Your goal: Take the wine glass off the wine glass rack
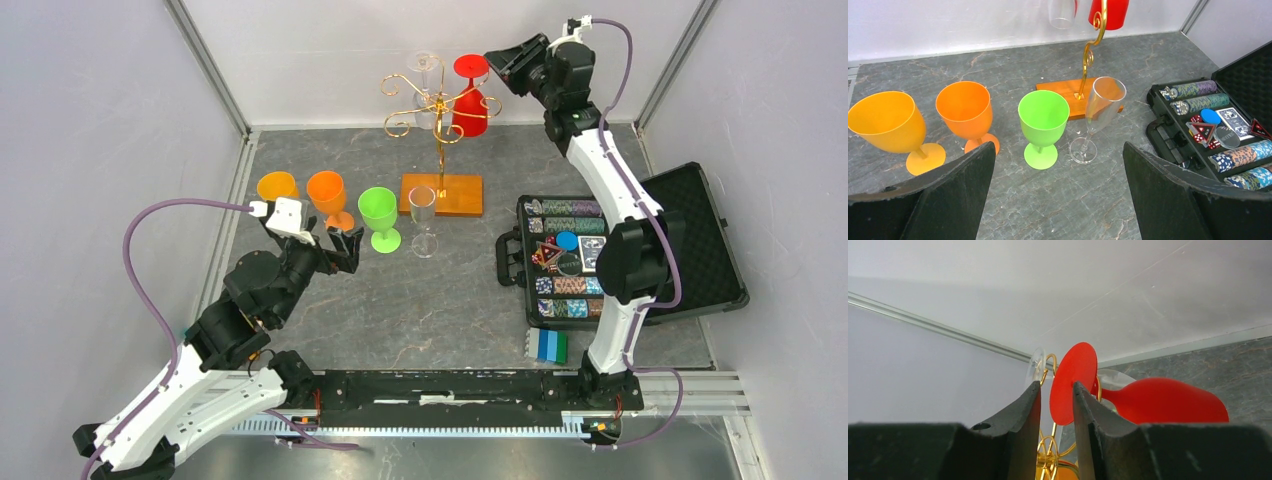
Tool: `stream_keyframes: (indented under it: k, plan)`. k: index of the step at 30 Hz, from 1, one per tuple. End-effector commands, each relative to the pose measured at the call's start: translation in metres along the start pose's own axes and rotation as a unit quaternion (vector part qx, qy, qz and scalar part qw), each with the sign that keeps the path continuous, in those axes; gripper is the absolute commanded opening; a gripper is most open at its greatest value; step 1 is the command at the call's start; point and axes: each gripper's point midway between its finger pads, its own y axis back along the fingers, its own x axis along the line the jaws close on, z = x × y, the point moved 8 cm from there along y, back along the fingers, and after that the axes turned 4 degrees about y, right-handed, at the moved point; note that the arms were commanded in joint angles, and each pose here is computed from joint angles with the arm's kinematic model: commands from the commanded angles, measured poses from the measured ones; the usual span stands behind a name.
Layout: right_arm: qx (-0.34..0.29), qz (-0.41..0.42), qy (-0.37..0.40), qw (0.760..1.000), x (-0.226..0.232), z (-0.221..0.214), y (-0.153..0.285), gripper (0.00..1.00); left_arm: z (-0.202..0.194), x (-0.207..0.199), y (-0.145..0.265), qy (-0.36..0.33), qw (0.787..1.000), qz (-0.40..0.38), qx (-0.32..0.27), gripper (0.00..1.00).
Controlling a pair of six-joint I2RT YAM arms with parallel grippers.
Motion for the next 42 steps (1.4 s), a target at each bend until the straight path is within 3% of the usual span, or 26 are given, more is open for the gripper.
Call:
stream_keyframes:
  k: [1,15,27,37,42]
  plan:
    - [-0.028,-0.008,0.026,0.999,0.009,0.005,-0.004,0.35,0.007,-0.002,-0.001,0.005,1.0,-0.005,-0.021,1.0]
    - [-0.054,-0.042,0.047,0.997,-0.001,0.004,0.0,0.36,0.005,-0.001,-0.001,0.002,1.0,-0.004,-0.019,1.0]
    - [-0.045,-0.022,0.034,0.998,-0.002,-0.002,-0.006,0.4,0.005,-0.002,-0.003,0.0,1.0,-0.003,-0.018,1.0]
    - [-0.036,-0.009,0.034,0.999,0.004,-0.002,-0.01,0.33,0.004,-0.001,-0.003,-0.001,1.0,-0.002,-0.016,1.0]
    - [-0.04,-0.035,0.046,0.997,0.0,-0.003,-0.008,0.39,0.004,-0.001,-0.002,-0.001,1.0,-0.003,-0.018,1.0]
